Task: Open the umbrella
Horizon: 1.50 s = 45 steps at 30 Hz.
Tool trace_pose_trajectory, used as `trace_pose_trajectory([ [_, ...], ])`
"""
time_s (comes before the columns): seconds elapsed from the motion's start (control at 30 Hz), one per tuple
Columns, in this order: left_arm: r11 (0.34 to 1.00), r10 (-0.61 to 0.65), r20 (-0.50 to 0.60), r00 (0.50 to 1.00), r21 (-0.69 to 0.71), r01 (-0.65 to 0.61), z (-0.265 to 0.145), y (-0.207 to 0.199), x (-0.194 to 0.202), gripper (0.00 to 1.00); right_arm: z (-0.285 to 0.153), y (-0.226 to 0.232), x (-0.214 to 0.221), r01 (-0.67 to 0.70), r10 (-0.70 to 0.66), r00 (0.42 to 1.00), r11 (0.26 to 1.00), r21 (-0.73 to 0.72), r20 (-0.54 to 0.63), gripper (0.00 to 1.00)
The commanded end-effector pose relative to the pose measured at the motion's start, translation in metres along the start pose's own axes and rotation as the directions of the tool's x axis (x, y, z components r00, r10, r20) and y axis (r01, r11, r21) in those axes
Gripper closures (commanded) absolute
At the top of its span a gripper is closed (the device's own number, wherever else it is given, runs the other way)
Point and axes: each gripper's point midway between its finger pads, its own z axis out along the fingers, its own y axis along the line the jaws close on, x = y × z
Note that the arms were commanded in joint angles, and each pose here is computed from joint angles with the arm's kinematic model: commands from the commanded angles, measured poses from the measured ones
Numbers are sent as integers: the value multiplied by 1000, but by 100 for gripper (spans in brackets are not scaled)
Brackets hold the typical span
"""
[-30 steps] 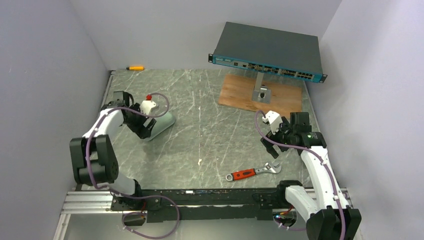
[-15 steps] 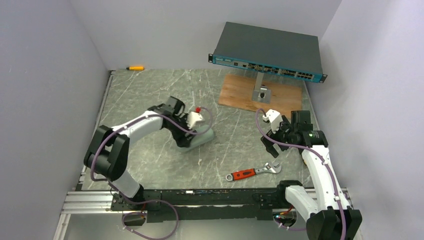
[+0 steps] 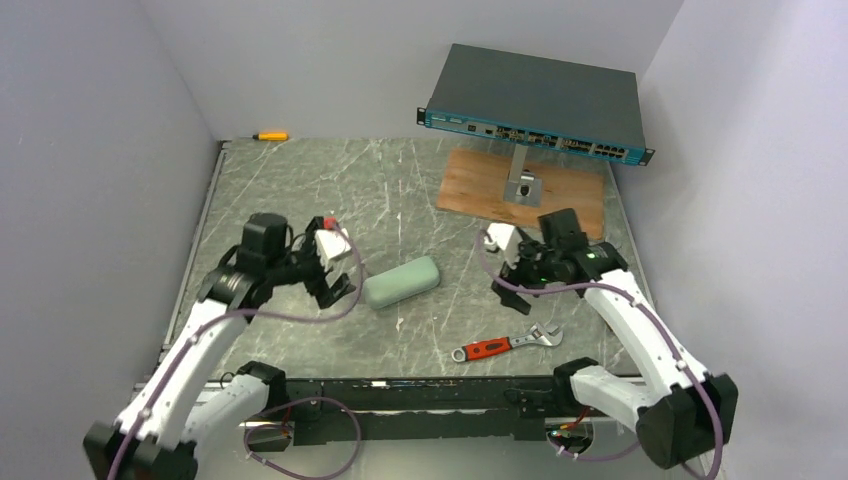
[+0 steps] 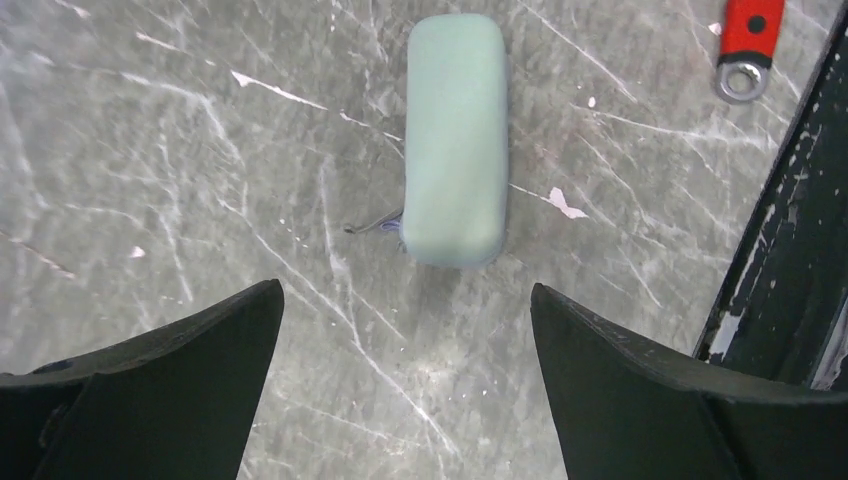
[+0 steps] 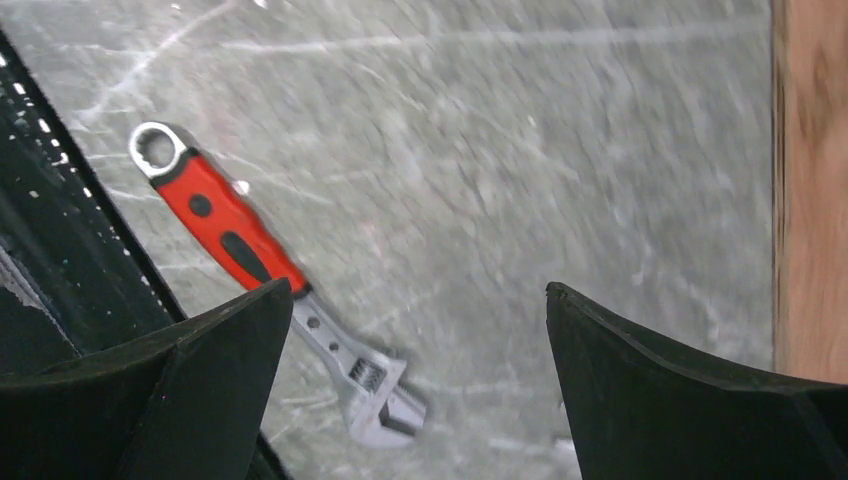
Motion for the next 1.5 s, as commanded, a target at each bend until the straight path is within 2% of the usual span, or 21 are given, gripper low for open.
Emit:
trace_pose_trajectory([
  [0.0, 986, 164, -1, 986, -2, -164, -21, -20, 18, 0, 21, 3, -64, 230, -224, 965, 972, -38, 135, 0],
  [0.07, 989, 145, 2, 989, 2, -145, -29, -26, 22, 0, 37, 10, -85, 305, -289, 943, 949, -79, 167, 0],
  [0.17, 998, 53, 32, 998, -30, -52, -39, -26, 17, 0, 69, 24, -113, 394, -364, 911, 907, -150, 193, 0],
  [0.27, 986, -30, 66, 997, -159, 40, -46, -12, 21, 0, 97, 38, -145, 451, -407, 885, 869, -204, 226, 0],
  [0.37, 938, -89, 127, 988, -323, 126, -58, 9, 27, 0, 127, 44, -172, 491, -439, 866, 839, -235, 241, 0],
  [0.5, 926, -120, 172, 978, -336, 173, -68, 9, 24, 0, 157, 48, -183, 505, -451, 862, 809, -301, 233, 0],
  [0.6, 943, -75, 132, 988, -312, 113, -66, 6, 29, 0, 171, 63, -174, 503, -446, 865, 775, -384, 232, 0],
  [0.67, 955, -14, 66, 998, -295, 33, -63, 6, 40, 0, 184, 69, -160, 506, -457, 862, 754, -418, 218, 0],
  [0.77, 942, 57, 13, 998, -332, -50, -65, 13, 50, 1, 197, 74, -145, 496, -462, 865, 732, -466, 196, 1],
  [0.87, 948, 178, -6, 984, -266, -173, -61, 3, 53, 2, 205, 77, -123, 490, -481, 862, 708, -509, 160, 9],
  [0.97, 957, 247, -34, 968, -147, -249, -52, -13, 66, 5, 201, 76, -105, 516, -517, 843, 700, -494, 148, 23],
  [1.07, 942, 334, 12, 942, -16, -334, -42, -32, 69, 10, 192, 73, -90, 570, -560, 812, 697, -435, 165, 31],
  [1.2, 875, 473, 113, 874, 61, -481, -24, -42, 61, 17, 178, 73, -68, 663, -635, 743, 652, -367, 215, 35],
  [1.33, 755, 612, 163, 774, 170, -633, 3, -57, 65, 31, 171, 75, -49, 750, -709, 659, 593, -295, 250, 42],
  [1.47, 647, 672, 226, 705, 284, -708, 32, -77, 67, 44, 168, 69, -47, 829, -784, 559, 533, -167, 271, 48],
])
